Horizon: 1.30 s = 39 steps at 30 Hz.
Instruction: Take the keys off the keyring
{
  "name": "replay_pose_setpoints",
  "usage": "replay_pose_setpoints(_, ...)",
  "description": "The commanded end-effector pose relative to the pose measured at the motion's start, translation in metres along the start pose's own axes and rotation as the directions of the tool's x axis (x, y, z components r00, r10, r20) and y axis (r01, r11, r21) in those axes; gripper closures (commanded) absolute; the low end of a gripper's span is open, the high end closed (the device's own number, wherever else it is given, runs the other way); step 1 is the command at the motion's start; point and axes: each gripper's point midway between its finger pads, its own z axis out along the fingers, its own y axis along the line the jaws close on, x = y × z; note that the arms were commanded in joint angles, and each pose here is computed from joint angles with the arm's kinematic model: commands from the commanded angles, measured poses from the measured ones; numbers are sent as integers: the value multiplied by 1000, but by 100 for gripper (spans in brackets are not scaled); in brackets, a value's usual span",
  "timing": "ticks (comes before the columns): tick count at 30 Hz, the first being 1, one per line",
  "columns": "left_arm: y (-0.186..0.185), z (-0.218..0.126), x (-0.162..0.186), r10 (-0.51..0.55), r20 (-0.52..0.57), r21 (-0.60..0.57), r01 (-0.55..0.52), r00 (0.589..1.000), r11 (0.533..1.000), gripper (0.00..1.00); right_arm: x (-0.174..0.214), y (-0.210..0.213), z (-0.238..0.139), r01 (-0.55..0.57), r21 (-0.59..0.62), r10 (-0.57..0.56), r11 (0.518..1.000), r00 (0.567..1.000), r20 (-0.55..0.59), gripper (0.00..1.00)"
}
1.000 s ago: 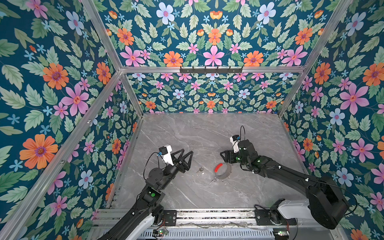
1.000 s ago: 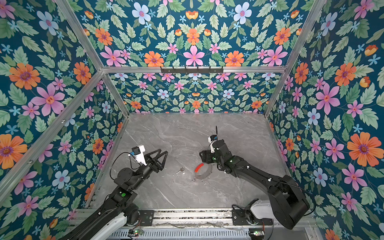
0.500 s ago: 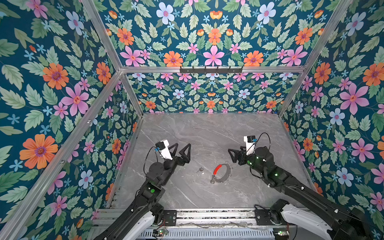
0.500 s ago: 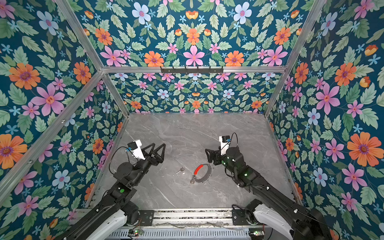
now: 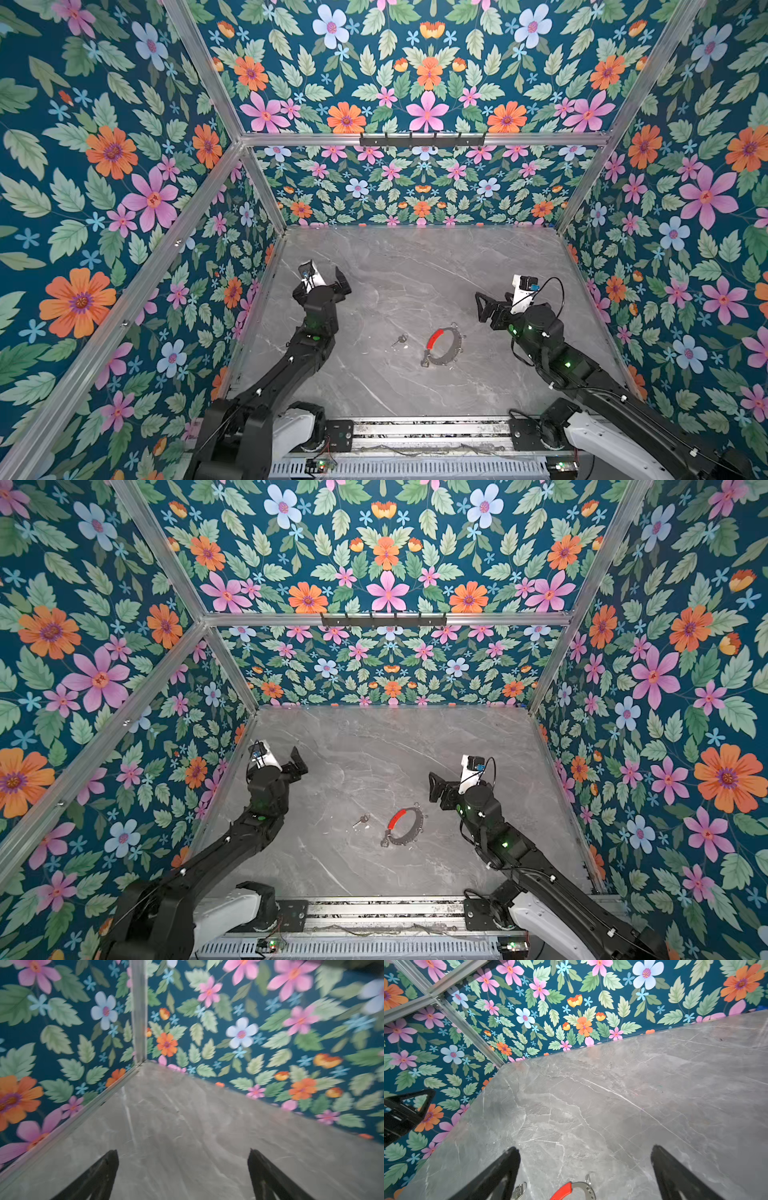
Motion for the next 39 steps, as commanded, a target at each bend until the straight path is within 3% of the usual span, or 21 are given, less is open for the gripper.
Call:
replay_pose_setpoints(1, 17, 19, 19, 25, -48, -33, -26, 999, 999, 2, -3, -6, 0, -3, 38, 3, 999, 1000, 18, 1)
replay_pose_setpoints(8, 67, 42, 39, 157, -92, -225, -174, 983, 959, 3, -6, -14, 0, -3, 86, 1, 996, 1000, 30, 1)
replay_pose_setpoints(11, 68, 38, 41, 121, -19, -166, -122, 992, 979, 3, -8, -20, -2, -9, 114, 4, 993, 999, 45, 1)
replay_pose_setpoints(17, 58, 22, 48, 142, 123, -33, -139, 982, 990, 3, -15, -23, -2, -1, 135, -10, 991, 996, 85, 1)
replay_pose_setpoints(19, 52, 23, 64, 159, 84, 18, -161, 984, 987, 4, -17, -26, -2, 12, 155, -27, 988, 995, 98, 1)
replay_pose_setpoints(20, 52, 21, 56, 154, 145, 13, -157, 977, 987, 3, -19, -27, -2, 25, 163, -43, 986, 993, 106, 1)
replay_pose_setpoints(23, 53, 31, 64, 152, 65, 5, -153, 986, 988, 0, -22, -26, -3, 117, 162, -137, 980, 983, 124, 1)
replay_pose_setpoints(25, 50, 34, 61, 167, 85, 10, -168, 982, 986, 0, -28, -26, -4, 177, 168, -204, 970, 967, 154, 1)
replay_pose_setpoints(33, 51, 35, 61, 171, 79, 3, -171, 982, 985, 0, -47, -84, -5, 159, 326, -239, 932, 945, 222, 1)
replay_pose_setpoints(39, 51, 35, 61, 171, 78, 2, -172, 982, 985, 0, -39, -134, 2, 217, 415, -311, 883, 935, 173, 1)
